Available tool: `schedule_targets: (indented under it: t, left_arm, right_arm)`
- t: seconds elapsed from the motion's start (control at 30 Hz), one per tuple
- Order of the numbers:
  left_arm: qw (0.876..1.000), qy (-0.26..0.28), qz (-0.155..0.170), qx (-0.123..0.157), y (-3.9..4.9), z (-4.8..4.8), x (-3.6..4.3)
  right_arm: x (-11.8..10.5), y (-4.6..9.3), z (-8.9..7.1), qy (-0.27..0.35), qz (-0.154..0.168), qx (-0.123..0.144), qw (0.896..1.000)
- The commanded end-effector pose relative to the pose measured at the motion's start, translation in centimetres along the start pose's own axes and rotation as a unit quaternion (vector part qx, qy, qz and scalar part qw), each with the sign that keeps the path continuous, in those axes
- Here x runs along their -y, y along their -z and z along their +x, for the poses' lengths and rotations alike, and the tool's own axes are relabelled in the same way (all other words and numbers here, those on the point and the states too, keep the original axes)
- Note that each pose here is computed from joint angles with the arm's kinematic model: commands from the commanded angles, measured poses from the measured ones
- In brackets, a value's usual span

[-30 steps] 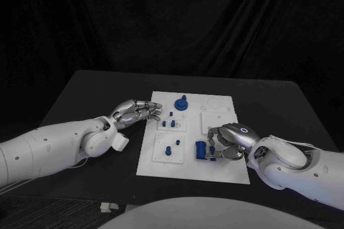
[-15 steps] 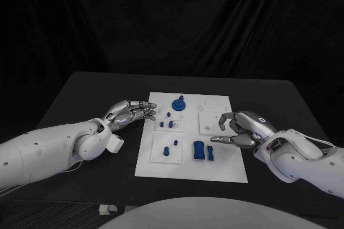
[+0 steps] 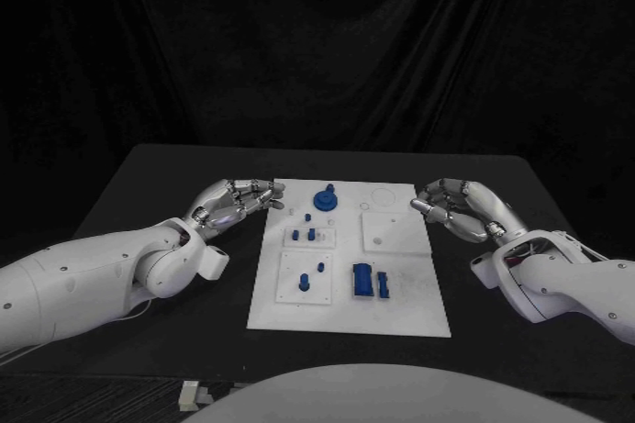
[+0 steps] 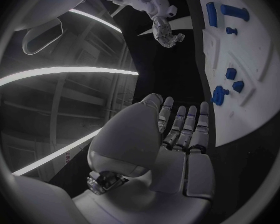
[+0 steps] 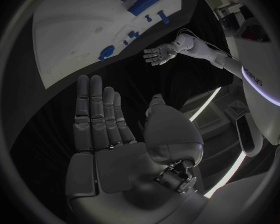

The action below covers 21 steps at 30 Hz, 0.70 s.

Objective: Assemble the parts on the task board

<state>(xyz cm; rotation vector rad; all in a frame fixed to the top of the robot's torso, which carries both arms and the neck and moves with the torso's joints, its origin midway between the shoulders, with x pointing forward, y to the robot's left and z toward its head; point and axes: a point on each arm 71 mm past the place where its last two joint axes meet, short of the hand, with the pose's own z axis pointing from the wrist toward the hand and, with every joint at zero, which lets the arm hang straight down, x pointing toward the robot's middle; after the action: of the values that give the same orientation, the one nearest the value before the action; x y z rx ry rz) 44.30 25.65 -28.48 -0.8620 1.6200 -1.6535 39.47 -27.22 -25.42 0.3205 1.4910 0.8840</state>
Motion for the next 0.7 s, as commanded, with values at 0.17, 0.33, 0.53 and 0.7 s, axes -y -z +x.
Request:
schedule_targets:
  t: [0.17, 0.33, 0.53, 0.7]
  left_arm:
    - [1.000, -0.005, 0.004, 0.007, -0.03, -0.08, 0.08]
    - [1.000, -0.008, 0.008, 0.027, -0.57, 0.22, 0.47]
    - [0.997, -0.013, 0.014, 0.074, -1.76, 0.93, 1.43]
    - [0.990, -0.015, 0.016, 0.139, -3.12, 1.89, 2.75]
  right_arm:
    - [0.2, -0.1, -0.2, -0.022, 0.005, 0.011, 1.000]
    - [0.0, -0.7, -0.1, -0.043, 0.011, 0.019, 0.999]
    - [-0.8, -2.2, 0.2, -0.095, 0.025, 0.038, 0.994]
    - [-1.8, -4.2, 0.6, -0.166, 0.045, 0.062, 0.983]
